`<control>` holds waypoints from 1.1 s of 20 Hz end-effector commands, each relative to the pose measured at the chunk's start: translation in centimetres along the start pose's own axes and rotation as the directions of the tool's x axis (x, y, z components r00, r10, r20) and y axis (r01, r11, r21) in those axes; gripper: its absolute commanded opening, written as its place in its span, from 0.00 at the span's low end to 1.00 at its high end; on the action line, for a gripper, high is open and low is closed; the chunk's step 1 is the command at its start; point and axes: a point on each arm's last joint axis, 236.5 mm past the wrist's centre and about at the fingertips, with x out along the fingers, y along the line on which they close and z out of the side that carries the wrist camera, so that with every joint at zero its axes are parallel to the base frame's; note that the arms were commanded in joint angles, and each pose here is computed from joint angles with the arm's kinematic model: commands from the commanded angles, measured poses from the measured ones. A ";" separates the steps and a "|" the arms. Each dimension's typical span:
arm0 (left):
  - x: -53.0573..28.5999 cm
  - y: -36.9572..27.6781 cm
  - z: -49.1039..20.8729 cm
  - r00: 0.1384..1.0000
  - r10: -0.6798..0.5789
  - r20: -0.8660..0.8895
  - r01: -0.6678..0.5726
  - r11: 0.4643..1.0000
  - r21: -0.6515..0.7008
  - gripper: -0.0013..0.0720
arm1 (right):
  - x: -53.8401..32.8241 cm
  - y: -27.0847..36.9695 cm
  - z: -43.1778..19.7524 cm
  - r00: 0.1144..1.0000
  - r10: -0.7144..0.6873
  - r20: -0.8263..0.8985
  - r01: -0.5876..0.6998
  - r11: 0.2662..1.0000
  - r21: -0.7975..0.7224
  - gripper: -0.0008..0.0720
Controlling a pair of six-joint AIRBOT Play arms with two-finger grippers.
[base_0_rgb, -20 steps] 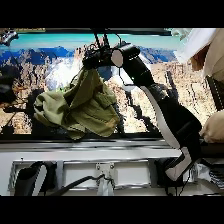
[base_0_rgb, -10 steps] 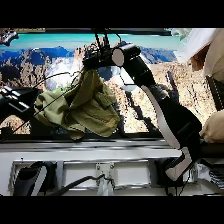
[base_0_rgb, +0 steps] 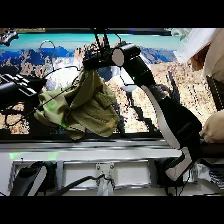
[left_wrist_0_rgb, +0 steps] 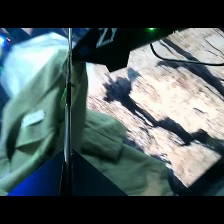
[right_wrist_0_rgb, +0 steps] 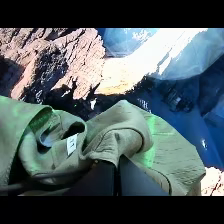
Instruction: Fold the clothes and pants, and hang the long-sleeved shirts on hangers.
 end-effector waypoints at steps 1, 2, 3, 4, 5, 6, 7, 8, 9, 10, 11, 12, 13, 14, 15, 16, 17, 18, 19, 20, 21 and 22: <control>1.3 -0.8 -0.9 0.996 -0.086 -0.036 0.084 0.995 -0.045 0.03 | 0.0 -0.1 0.3 1.000 -0.005 0.012 0.005 1.000 -0.008 0.05; 1.6 -0.4 -0.9 0.996 -0.077 -0.034 0.075 0.996 -0.049 0.03 | 0.0 -0.1 0.2 1.000 -0.004 0.009 0.004 1.000 -0.008 0.05; 1.9 0.2 -0.8 0.998 -0.065 -0.027 0.064 0.997 -0.038 0.03 | -0.1 0.0 0.0 1.000 0.001 -0.001 -0.001 1.000 -0.005 0.05; 2.4 0.9 -0.6 0.999 -0.049 -0.017 0.048 0.998 -0.030 0.03 | -0.3 0.5 -0.3 1.000 0.011 -0.014 -0.011 1.000 -0.009 0.05; 3.1 1.4 -0.5 0.999 -0.053 -0.007 0.053 0.998 -0.025 0.03 | -0.6 1.1 -0.5 0.999 0.021 -0.027 -0.021 0.999 -0.025 0.05; 4.0 1.6 -0.5 0.997 -0.079 0.003 0.079 0.996 -0.031 0.03 | -1.0 1.7 -0.6 0.999 0.028 -0.033 -0.030 0.999 -0.044 0.05; 5.1 1.8 -0.6 0.994 -0.113 0.011 0.113 0.992 -0.047 0.03 | -1.6 2.4 -0.4 0.999 0.036 -0.031 -0.037 0.998 -0.060 0.05; 6.4 2.1 -0.9 0.989 -0.146 0.015 0.146 0.986 -0.081 0.03 | -2.2 3.0 -0.3 0.999 0.042 -0.030 -0.044 0.997 -0.068 0.05; 7.6 2.6 -1.4 0.985 -0.172 0.014 0.172 0.978 -0.117 0.03 | -2.9 3.6 -0.1 0.998 0.048 -0.029 -0.050 0.995 -0.081 0.05; 9.0 3.0 -1.9 0.979 -0.201 0.020 0.202 0.966 -0.159 0.03 | -3.7 4.0 0.0 0.998 0.051 -0.032 -0.054 0.994 -0.092 0.05; 10.1 3.1 -2.1 0.970 -0.238 0.042 0.242 0.951 -0.193 0.03 | -4.4 4.3 -0.1 0.998 0.055 -0.039 -0.058 0.994 -0.098 0.05; 10.9 3.0 -1.8 0.956 -0.282 0.083 0.293 0.931 -0.219 0.03 | -5.2 4.4 -0.2 0.997 0.053 -0.049 -0.058 0.992 -0.110 0.05; 11.5 3.0 -1.3 0.937 -0.321 0.138 0.347 0.904 -0.250 0.03 | -5.9 4.5 -0.5 0.997 0.051 -0.064 -0.059 0.991 -0.124 0.05; 11.8 3.1 -0.6 0.907 -0.366 0.208 0.413 0.868 -0.276 0.03 | -6.5 4.4 -0.8 0.996 0.042 -0.080 -0.052 0.990 -0.132 0.05; 12.0 3.4 -0.1 0.876 -0.399 0.271 0.470 0.831 -0.296 0.03 | -7.3 4.3 -1.2 0.994 0.032 -0.101 -0.047 0.988 -0.146 0.05; 12.1 3.9 0.1 0.844 -0.425 0.327 0.523 0.789 -0.324 0.03 | -8.0 4.3 -1.5 0.993 0.024 -0.117 -0.043 0.987 -0.154 0.05; 12.5 4.3 -0.2 0.815 -0.447 0.368 0.568 0.743 -0.354 0.03 | -8.8 4.5 -1.7 0.992 0.026 -0.127 -0.046 0.986 -0.159 0.05; 12.9 4.5 -0.5 0.788 -0.469 0.399 0.607 0.700 -0.376 0.03 | -9.5 4.7 -1.6 0.992 0.028 -0.126 -0.048 0.986 -0.162 0.05; 13.3 4.5 -0.9 0.753 -0.493 0.435 0.651 0.653 -0.387 0.03 | -10.3 5.1 -1.5 0.992 0.033 -0.123 -0.054 0.984 -0.167 0.05; 13.5 4.2 -1.0 0.711 -0.517 0.476 0.697 0.606 -0.383 0.03 | -11.0 5.6 -1.6 0.991 0.038 -0.126 -0.060 0.983 -0.173 0.05; 13.6 4.0 -0.9 0.658 -0.534 0.531 0.747 0.552 -0.371 0.02 | -11.9 6.1 -1.9 0.989 0.043 -0.140 -0.068 0.981 -0.181 0.05; 13.5 3.9 -0.7 0.605 -0.542 0.583 0.790 0.502 -0.352 0.03 | -12.7 6.5 -2.4 0.986 0.047 -0.160 -0.077 0.979 -0.187 0.05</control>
